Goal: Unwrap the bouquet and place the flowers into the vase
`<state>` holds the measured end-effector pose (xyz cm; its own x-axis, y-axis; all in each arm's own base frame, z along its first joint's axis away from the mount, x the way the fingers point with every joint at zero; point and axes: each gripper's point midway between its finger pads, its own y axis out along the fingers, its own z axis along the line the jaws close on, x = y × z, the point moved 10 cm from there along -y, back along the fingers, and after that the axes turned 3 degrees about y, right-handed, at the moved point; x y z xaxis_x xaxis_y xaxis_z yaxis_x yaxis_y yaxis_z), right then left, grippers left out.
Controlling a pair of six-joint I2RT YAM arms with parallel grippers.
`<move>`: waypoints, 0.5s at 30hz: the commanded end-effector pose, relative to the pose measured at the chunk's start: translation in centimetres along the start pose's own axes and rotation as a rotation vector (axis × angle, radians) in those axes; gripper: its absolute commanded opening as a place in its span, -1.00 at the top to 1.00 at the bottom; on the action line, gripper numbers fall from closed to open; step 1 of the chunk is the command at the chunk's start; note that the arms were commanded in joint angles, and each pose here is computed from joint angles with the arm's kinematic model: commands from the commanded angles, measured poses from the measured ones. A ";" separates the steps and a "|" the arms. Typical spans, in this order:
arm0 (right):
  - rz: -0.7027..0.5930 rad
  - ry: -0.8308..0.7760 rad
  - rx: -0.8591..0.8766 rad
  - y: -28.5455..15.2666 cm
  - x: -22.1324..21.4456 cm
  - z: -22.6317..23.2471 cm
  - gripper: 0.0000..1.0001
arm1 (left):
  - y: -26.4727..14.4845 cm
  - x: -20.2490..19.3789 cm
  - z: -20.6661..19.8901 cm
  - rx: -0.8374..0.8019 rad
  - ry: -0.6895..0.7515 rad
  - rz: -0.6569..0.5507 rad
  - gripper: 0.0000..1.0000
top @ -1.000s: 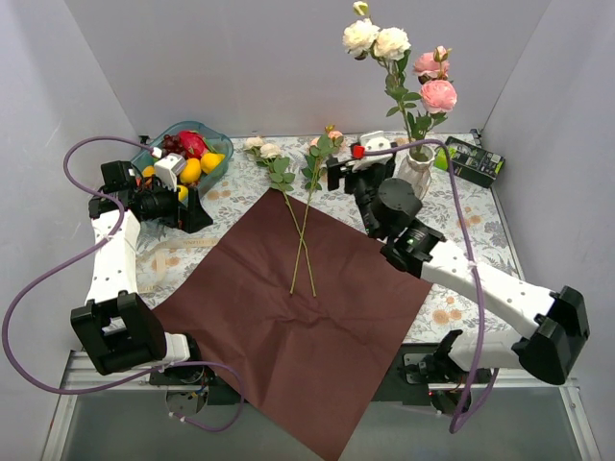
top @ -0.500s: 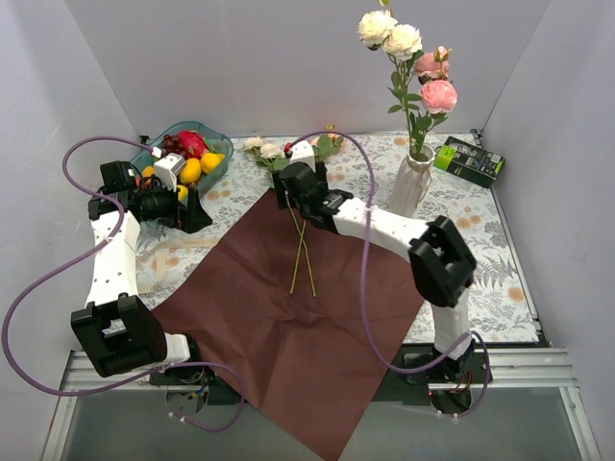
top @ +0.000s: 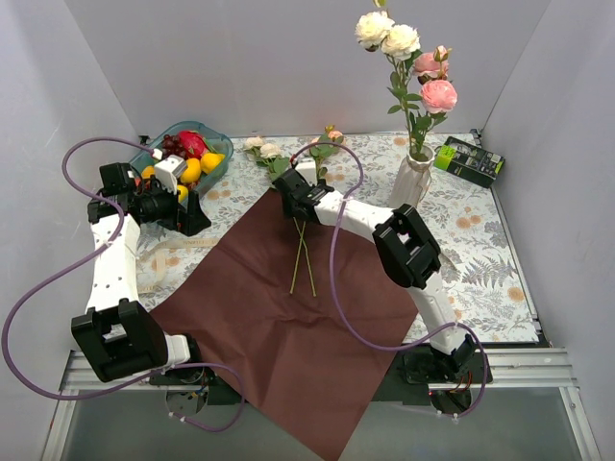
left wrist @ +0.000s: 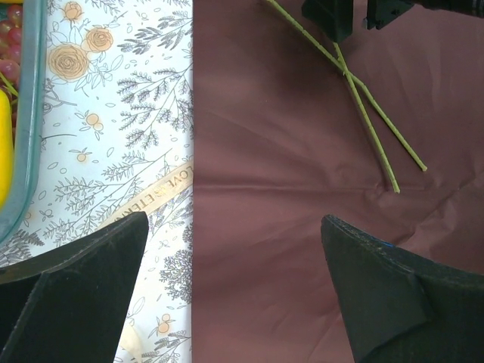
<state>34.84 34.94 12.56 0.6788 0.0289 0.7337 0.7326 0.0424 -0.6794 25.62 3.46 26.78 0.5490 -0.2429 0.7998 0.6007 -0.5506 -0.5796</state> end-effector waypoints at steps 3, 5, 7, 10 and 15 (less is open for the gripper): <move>-0.065 0.101 -0.027 1.5 2.2 0.2 -0.50 | -0.5 -0.1 -0.5 0.015 0.049 -0.008 -0.96; -0.082 0.106 -0.021 2.1 2.9 0.3 -0.47 | -0.5 0.0 -0.4 0.016 0.049 -0.010 -0.96; -0.096 0.095 -0.017 2.7 3.6 0.6 -0.47 | -0.4 0.2 -0.3 0.019 0.026 -0.015 -0.96; -0.092 0.064 -0.022 3.8 3.8 0.3 -0.46 | -0.3 1.1 -0.1 0.004 0.017 -0.048 -0.96; -0.039 0.092 -0.009 5.0 4.0 0.1 -0.33 | 0.1 1.2 0.1 -0.010 -0.008 -0.060 -0.96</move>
<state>39.92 35.24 11.54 0.6535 -0.0289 0.7564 0.7569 0.0212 -0.6531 25.75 3.40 26.61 0.5559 -0.2217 0.8011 0.6069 -0.5503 -0.5735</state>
